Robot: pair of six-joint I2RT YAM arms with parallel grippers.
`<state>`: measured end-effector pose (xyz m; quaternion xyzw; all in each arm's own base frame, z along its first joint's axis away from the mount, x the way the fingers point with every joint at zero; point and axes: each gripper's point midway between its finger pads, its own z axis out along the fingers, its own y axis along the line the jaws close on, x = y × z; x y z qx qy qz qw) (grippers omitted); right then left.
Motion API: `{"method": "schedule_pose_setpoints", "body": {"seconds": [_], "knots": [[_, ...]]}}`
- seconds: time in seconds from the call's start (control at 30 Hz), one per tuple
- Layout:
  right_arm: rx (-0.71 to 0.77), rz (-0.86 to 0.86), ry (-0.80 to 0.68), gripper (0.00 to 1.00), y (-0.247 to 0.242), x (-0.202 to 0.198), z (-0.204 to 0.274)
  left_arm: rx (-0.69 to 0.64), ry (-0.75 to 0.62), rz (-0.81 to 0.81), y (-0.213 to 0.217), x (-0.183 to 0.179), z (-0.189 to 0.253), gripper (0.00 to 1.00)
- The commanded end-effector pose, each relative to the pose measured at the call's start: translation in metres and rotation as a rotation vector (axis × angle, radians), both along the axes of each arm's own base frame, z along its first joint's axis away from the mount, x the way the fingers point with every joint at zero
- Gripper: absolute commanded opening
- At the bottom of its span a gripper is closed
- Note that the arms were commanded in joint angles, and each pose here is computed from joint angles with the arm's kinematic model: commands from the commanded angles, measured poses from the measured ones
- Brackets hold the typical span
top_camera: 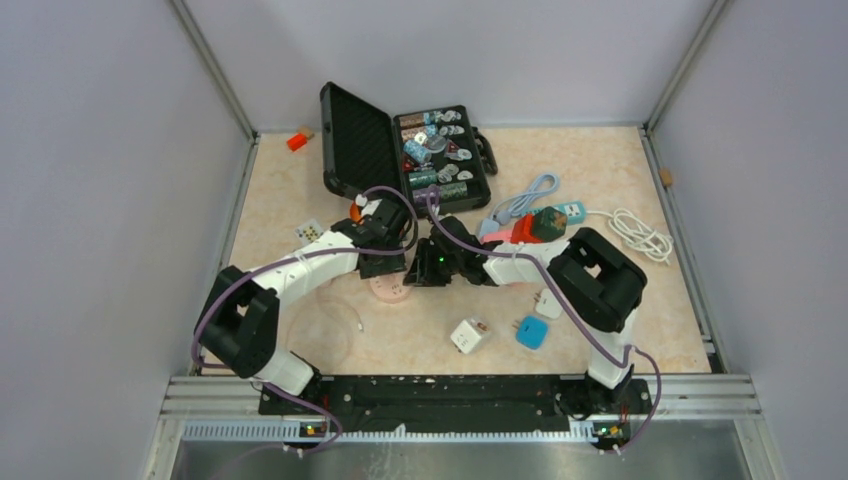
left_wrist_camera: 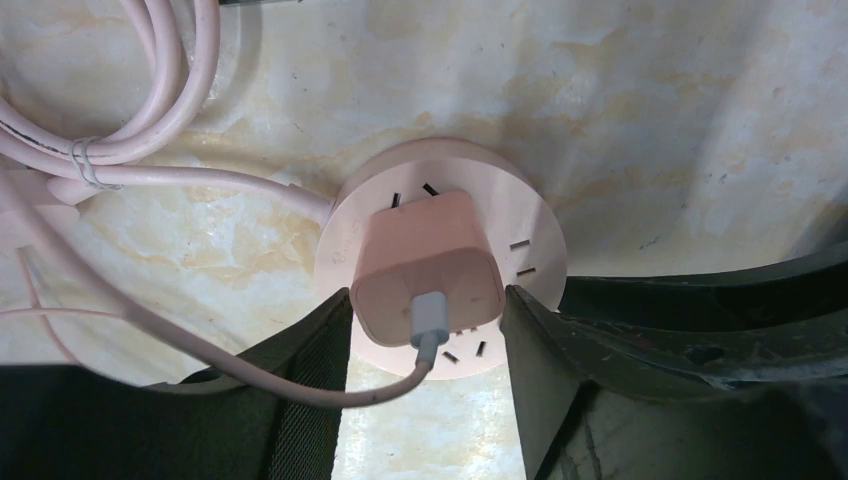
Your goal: Pull the plug off the socket
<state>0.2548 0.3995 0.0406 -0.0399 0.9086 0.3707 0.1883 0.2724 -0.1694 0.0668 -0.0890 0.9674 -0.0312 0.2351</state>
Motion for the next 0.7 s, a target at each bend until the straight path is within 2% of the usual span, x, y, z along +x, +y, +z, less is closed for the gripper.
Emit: {"method": "schedule_pose_setpoints", "body": {"seconds": [0.0,0.17,0.3,0.53,0.67], "knots": [[-0.003,-0.002,-0.018,0.32,0.003,0.009,-0.005,0.001,-0.096,0.059,-0.001,0.018,0.018,0.63],[-0.023,-0.021,0.007,0.31,-0.003,0.006,-0.013,-0.016,-0.146,0.109,-0.003,0.03,0.02,0.73],[-0.023,-0.022,0.006,0.3,-0.004,0.005,-0.013,-0.012,-0.176,0.149,0.002,0.033,0.022,0.72],[-0.028,-0.025,0.004,0.29,-0.004,0.006,-0.015,-0.017,-0.19,0.164,0.005,0.031,0.017,0.58],[-0.03,-0.034,0.008,0.26,-0.005,0.006,-0.016,-0.025,-0.146,0.143,0.0,0.025,0.012,0.42]]}}
